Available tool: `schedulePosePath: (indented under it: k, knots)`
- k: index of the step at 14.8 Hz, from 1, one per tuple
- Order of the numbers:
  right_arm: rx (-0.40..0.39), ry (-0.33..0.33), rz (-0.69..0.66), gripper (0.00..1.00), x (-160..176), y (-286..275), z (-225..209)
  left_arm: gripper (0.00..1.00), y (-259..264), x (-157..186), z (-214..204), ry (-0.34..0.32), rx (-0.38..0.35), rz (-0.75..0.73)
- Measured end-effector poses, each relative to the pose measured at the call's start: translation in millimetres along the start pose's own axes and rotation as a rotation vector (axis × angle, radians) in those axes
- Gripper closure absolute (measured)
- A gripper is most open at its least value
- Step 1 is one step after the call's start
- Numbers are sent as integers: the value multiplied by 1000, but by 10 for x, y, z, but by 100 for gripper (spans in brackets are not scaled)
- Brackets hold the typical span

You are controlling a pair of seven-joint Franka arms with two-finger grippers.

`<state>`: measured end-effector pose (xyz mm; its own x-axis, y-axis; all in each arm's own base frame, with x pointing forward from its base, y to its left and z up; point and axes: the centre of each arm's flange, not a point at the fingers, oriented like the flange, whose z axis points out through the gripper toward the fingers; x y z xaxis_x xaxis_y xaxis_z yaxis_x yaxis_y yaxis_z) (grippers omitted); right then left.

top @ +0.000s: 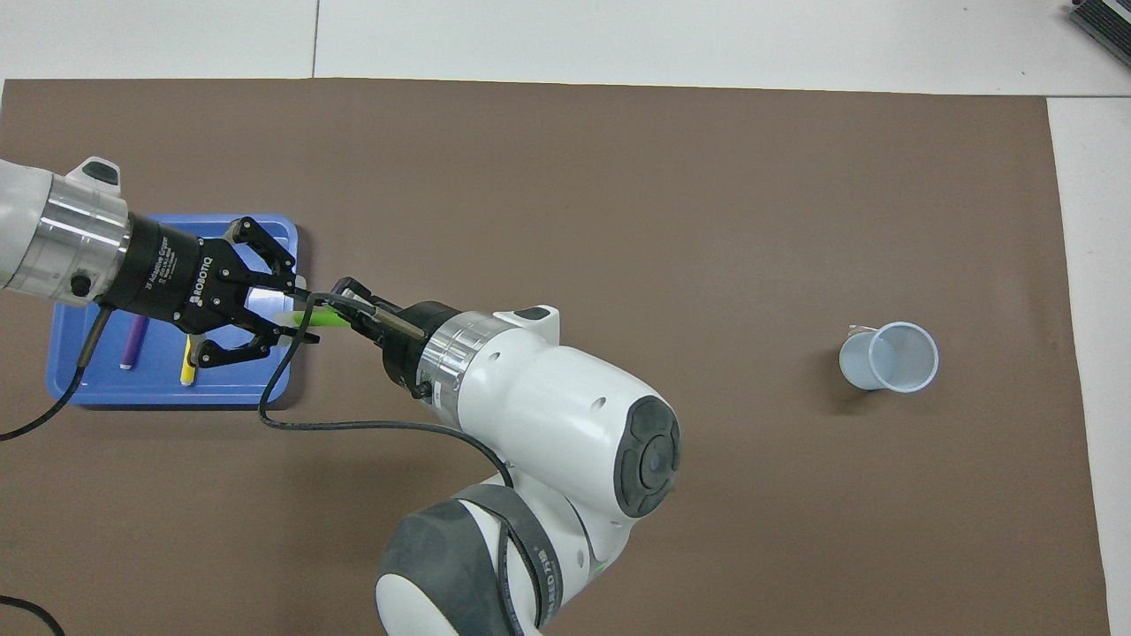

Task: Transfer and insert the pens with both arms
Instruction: 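Grasp the green pen's free end with the right gripper, open the left, then carry the green pen with the right gripper to the clear cup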

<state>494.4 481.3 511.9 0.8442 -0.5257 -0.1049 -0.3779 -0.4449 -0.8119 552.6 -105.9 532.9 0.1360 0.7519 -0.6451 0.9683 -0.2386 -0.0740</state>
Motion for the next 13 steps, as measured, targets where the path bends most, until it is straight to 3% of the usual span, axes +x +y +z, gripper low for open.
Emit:
schedulePosePath:
  k: [2,3,5,7,9,10,13]
  knots:
    - [-2,2,-5,83,19,10,4,34,-23,-72,-16,4,-4,12]
    - [-3,6,-22,83,43,18,3,30,-39,-97,-41,5,-9,16]
    - [-12,11,-80,83,137,41,-10,30,-68,-142,-81,9,-17,48]
    - [-45,-9,-142,83,292,87,-36,30,-104,-147,-102,37,-11,182]
    - [-92,-46,-218,83,483,129,-115,30,-159,-66,-90,108,33,363]
    - [-118,-58,-256,83,579,142,-169,39,-181,-18,-81,138,60,459]
    - [-203,-83,-357,83,789,159,-350,40,-227,148,-110,216,146,737]
